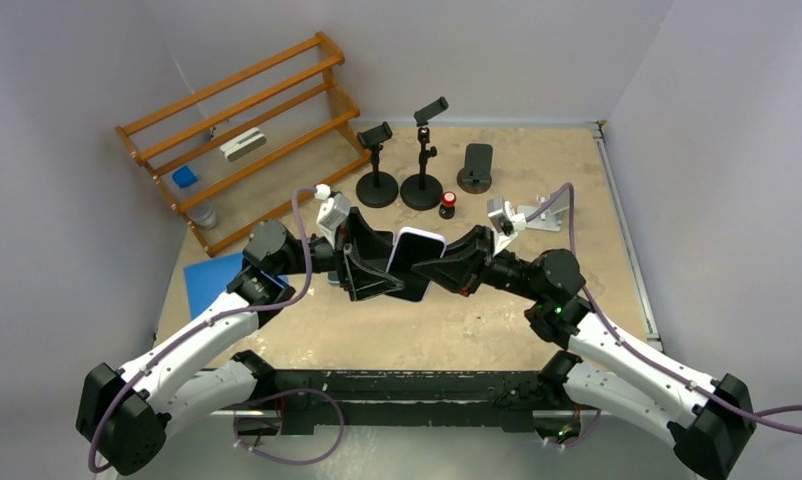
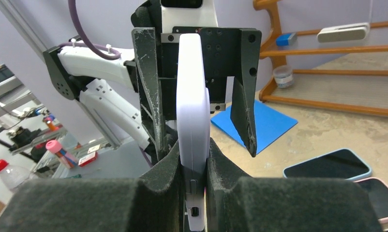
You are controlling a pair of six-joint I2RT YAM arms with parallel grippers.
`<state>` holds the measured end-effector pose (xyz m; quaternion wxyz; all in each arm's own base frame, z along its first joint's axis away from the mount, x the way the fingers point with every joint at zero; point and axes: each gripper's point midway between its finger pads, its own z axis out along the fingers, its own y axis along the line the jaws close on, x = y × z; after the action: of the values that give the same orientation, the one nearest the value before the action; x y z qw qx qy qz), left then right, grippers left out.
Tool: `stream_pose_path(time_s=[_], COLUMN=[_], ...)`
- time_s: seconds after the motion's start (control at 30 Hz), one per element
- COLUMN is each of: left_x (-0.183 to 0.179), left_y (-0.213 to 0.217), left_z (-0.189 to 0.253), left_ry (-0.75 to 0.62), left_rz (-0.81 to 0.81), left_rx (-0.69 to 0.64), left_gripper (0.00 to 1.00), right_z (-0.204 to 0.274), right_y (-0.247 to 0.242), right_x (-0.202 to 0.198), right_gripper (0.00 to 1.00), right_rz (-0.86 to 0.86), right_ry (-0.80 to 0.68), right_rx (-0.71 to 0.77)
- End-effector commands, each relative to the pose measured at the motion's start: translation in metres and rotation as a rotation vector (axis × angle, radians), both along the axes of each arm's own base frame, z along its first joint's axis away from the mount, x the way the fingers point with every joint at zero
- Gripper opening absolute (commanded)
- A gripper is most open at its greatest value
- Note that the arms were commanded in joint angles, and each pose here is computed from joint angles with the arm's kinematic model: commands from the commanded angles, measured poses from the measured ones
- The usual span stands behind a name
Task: Remove the phone from the phone stand
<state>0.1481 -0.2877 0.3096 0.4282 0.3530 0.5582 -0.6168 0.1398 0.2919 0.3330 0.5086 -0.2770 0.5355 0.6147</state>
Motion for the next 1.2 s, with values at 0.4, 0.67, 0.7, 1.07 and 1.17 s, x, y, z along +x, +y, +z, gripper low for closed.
stream_pose_path(time_s=[0.4, 0.67, 0.7, 1.07, 1.17], left_x=[0.055, 0.087, 0.088, 0.102, 0.11], left_y=[0.022, 0.069, 0.072, 0.066, 0.075], left_z=[0.024, 0.03, 0.03, 0.018, 0.005], left_ry=[0.011, 0.013, 0.016, 0.09, 0.148], left_rz=[0.406, 0.756, 0.777, 0.796, 0.867], left_rx=[0.02, 0.007, 0.01, 0.104, 0.159], left_gripper=[0.83, 0.84, 0.84, 0.82, 0.82], right_z=[0.054, 0.028, 0.018, -0.081, -0.102], right_y=[-0.046, -0.061, -0.06, -0.06, -0.068], right_x=[0.041, 0.08, 0.087, 0.122, 0.128], right_gripper=[0.0, 0.0, 0.0, 0.0, 0.0], right_rz=[-0.385, -0.601, -0.623, -0.722, -0.721], right_ry=[-0.029, 0.107, 0.139, 0.369, 0.42], right_rx=[0.092, -0.004, -0.043, -0.338, -0.378])
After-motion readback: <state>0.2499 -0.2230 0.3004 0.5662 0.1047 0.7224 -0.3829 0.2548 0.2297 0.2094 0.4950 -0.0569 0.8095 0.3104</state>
